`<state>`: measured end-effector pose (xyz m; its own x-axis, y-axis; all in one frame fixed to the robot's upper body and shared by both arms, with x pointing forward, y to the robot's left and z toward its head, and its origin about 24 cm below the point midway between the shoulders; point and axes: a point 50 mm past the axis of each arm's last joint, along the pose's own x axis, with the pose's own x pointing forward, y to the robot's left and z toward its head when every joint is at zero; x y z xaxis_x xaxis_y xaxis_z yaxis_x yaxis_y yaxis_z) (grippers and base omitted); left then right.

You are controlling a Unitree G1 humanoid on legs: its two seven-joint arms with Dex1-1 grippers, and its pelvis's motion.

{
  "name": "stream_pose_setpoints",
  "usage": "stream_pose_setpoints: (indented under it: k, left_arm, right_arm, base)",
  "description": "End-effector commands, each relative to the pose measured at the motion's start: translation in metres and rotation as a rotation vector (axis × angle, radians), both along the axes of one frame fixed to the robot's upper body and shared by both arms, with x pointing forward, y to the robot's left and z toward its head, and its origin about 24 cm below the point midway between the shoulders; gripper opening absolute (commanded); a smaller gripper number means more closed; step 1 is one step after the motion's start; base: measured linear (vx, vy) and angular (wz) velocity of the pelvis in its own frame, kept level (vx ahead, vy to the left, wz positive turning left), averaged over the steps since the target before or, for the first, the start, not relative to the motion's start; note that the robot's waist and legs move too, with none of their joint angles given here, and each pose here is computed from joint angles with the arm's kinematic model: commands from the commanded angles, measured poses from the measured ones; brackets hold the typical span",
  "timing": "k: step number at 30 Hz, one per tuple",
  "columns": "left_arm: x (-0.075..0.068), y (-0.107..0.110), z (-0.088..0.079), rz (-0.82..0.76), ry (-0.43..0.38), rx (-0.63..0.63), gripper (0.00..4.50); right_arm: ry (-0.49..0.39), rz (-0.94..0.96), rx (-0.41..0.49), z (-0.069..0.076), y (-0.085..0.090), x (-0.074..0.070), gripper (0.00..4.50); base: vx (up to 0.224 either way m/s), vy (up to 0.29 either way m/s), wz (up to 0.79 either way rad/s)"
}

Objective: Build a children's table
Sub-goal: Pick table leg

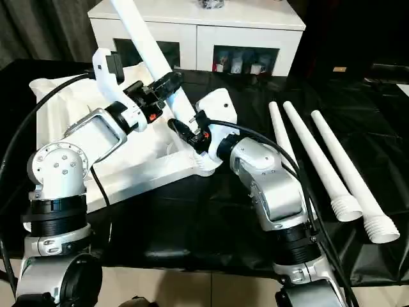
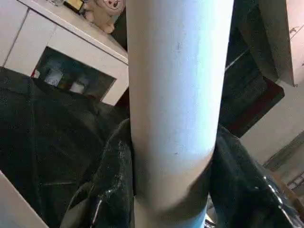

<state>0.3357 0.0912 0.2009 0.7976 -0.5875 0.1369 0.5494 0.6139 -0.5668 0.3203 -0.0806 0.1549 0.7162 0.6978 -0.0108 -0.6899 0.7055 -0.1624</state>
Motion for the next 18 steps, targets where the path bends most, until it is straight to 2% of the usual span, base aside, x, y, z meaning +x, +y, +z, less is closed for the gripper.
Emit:
stream_pose_setpoints:
  k: [1, 2, 5, 7, 8, 10, 11, 12, 14, 18]
  left_arm:
    - [-0.001, -0.002, 0.005, -0.019, -0.032, -0.020, 1.84]
    - [-0.001, 0.002, 0.007, -0.020, -0.058, -0.007, 1.84]
    - [-0.001, 0.004, 0.009, -0.033, -0.086, 0.029, 1.84]
    - [-0.005, 0.007, 0.009, -0.087, -0.154, 0.134, 1.83]
    - [-0.007, 0.008, 0.008, -0.116, -0.176, 0.167, 1.83]
    - [-0.013, 0.008, 0.009, -0.173, -0.201, 0.200, 1.83]
    - [-0.018, 0.007, 0.009, -0.230, -0.225, 0.220, 1.83]
    - [-0.023, 0.007, 0.010, -0.286, -0.254, 0.235, 1.83]
    - [-0.023, 0.007, 0.011, -0.291, -0.257, 0.236, 1.83]
    - [-0.031, 0.007, 0.013, -0.399, -0.306, 0.249, 1.83]
  right_arm:
    - [-0.042, 0.009, -0.012, 0.008, 0.004, 0.003, 2.39]
    - [-0.020, 0.022, 0.031, 0.010, 0.002, 0.004, 2.39]
    - [0.003, 0.036, 0.065, 0.013, 0.000, 0.004, 2.58]
    - [0.059, 0.091, 0.103, 0.017, -0.007, 0.003, 2.92]
    - [0.088, 0.120, 0.110, 0.018, -0.009, 0.002, 2.92]
    - [0.136, 0.182, 0.084, 0.016, -0.014, -0.001, 3.11]
    - [0.194, 0.235, 0.056, 0.013, -0.019, -0.005, 3.11]
    - [0.241, 0.267, 0.068, 0.012, -0.024, -0.006, 3.25]
    - [0.243, 0.269, 0.069, 0.012, -0.025, -0.006, 3.41]
    - [0.308, 0.321, 0.085, 0.015, -0.034, -0.007, 3.69]
  base:
    - [0.000, 0.000, 0.00]
    - [0.000, 0.000, 0.00]
    - [0.000, 0.000, 0.00]
    - [0.000, 0.000, 0.00]
    - [0.000, 0.000, 0.00]
    - [0.000, 0.000, 0.00]
    - [0.000, 0.000, 0.00]
    - [0.000, 0.000, 0.00]
    - [0.000, 0.000, 0.00]
    - [0.000, 0.000, 0.00]
